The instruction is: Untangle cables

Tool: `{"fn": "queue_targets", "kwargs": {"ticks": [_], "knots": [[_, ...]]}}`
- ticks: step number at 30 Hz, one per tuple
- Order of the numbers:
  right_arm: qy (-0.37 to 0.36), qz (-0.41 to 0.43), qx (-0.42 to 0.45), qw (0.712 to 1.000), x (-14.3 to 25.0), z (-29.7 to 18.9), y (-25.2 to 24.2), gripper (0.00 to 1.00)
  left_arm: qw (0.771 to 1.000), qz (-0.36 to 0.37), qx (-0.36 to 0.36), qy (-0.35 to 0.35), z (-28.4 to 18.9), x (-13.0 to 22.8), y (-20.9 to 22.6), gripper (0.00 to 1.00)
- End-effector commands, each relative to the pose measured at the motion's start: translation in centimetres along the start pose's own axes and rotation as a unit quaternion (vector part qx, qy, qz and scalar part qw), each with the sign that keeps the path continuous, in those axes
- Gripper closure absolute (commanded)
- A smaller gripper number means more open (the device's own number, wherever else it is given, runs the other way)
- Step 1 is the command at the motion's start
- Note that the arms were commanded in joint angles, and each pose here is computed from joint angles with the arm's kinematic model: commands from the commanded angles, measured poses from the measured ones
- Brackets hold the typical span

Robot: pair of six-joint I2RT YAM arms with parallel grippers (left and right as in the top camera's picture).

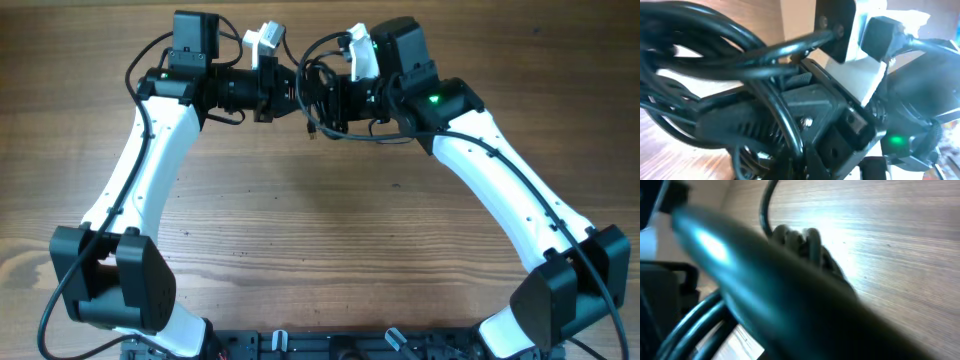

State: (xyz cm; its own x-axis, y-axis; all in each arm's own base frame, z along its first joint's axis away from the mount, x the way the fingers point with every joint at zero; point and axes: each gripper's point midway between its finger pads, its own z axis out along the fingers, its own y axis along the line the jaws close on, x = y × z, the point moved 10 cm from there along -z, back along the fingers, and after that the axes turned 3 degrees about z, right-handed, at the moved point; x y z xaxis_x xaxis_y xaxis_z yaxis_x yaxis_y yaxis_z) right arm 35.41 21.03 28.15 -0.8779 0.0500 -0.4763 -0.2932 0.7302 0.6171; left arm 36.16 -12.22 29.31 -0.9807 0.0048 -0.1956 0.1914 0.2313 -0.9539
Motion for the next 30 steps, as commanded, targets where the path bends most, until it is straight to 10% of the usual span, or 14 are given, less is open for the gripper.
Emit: {"fn": "queue_targets", "kwargs": {"ticks": [1,8,17,22,30], "knots": [[-0.048,0.070,0.082,0.993,-1.8,-2.5,-3.9,0.96,0.985,0.016,-0.153,-0.081,-1.6,-0.5,0.7,0.96],[-0.077,0.129,0.134,0.980,-2.0,-10.6,-7.8,0.96,0.762,-0.070,-0.603,-0.227,-7.2,0.2,5.9,0.96],[-0.106,0.204,0.152,0.961,-2.3,-15.8,-13.8,0.96,0.659,-0.119,-0.694,-0.265,-13.0,0.9,7.2,0.96],[-0.090,0.214,0.139,0.963,-1.9,-15.5,-13.5,0.96,0.694,-0.136,-0.654,-0.269,-13.8,0.8,7.6,0.96],[0.009,0.088,0.134,0.987,0.2,-7.4,-6.3,0.87,0.900,-0.004,-0.410,-0.151,-9.0,-0.3,5.6,0.96]]}}
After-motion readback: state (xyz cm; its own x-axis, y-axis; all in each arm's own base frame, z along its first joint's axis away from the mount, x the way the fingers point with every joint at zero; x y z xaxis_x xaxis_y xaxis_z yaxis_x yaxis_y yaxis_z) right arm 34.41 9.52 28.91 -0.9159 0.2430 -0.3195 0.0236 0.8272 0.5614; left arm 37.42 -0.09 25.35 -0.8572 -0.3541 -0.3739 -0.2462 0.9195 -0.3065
